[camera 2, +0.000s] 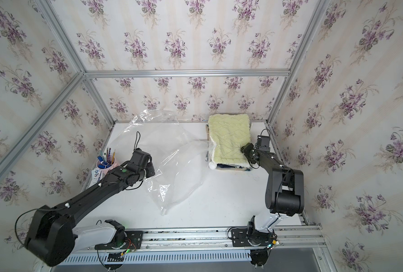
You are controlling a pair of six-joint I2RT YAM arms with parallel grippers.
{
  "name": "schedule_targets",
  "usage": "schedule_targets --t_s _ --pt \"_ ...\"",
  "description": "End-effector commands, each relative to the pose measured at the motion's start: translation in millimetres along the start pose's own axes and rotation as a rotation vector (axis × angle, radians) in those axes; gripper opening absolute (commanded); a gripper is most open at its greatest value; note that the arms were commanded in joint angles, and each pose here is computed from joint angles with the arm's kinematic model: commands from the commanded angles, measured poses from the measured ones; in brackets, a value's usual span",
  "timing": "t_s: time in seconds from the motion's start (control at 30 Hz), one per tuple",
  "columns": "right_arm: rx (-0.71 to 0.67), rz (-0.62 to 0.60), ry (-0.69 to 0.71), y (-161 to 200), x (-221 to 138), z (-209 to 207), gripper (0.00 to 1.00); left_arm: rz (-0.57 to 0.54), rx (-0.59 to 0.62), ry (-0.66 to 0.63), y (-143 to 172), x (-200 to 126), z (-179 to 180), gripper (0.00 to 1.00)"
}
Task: Take the blanket out of the vacuum bag
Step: Move the blanket to the center of the board, then reset both arms
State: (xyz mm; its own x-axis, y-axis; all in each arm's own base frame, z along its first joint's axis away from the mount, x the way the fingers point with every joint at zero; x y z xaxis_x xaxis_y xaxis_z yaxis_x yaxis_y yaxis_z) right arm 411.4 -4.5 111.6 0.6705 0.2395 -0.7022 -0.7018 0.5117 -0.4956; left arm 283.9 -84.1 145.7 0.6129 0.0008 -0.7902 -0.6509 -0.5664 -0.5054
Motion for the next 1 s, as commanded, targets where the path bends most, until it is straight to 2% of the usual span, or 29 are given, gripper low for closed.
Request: schedule_targets --t_s 0.0,0.1,0.2,0.3,0.4,0.53,0.57,0.6,0.7,0.83,0.93,0.97 --pt "-0.027 0.026 -0.045 2 1 10 0.59 -0.03 0.019 -0.005 -4 -21 10 0.19" --pt "-0.043 0.015 0.026 -3 -8 4 0.6 -0.043 0.027 0.0 -6 -36 15 0.52" --pt "-0.057 -0.021 0.062 -15 -26 5 0.62 -0.045 0.04 0.003 -8 -51 18 0.78" --pt "-0.066 -0.084 0.06 -31 -54 10 0.63 -0.074 0.051 0.031 -16 -70 17 0.99" --pt "-0.093 -0.171 0.073 -51 -89 20 0.63 -0.128 0.083 0.071 -29 -92 11 1.0" --pt "-0.183 -0.349 0.073 -75 -141 43 0.64 -0.25 0.101 0.052 -57 -118 9 1.0" --pt "-0.196 -0.414 0.092 -80 -156 47 0.77 -0.282 0.102 0.038 -64 -124 8 1.0" --pt "-0.18 -0.482 0.108 -83 -170 50 0.99 -0.307 0.116 0.032 -70 -127 6 1.0" --pt "-0.156 -0.662 0.073 -79 -186 46 1.0 -0.35 0.165 -0.008 -81 -130 4 1.0" --pt "-0.394 -0.824 0.027 -61 -194 49 1.0 -0.371 0.322 0.027 -81 -123 -5 1.0" --pt "-0.577 -0.854 -0.016 -33 -187 48 1.0 -0.356 0.51 0.107 -69 -103 -19 1.0" --pt "-0.608 -0.858 -0.025 -24 -184 46 1.0 -0.355 0.522 0.087 -68 -96 -16 1.0"
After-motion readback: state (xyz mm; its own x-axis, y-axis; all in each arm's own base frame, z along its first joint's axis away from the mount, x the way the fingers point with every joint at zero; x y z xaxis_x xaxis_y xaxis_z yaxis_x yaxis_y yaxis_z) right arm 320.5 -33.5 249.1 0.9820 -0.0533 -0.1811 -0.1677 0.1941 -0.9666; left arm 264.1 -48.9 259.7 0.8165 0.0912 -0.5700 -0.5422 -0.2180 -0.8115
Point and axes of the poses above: each gripper's point midway between its finger pads, its own x axis out along the fingers, its own z axis along the line the jaws close on, y = z × x, the point moved 3 cm from there along -x, back along the fingers, and after that the axes turned 15 degrees about -x, right-handed, at the moved point
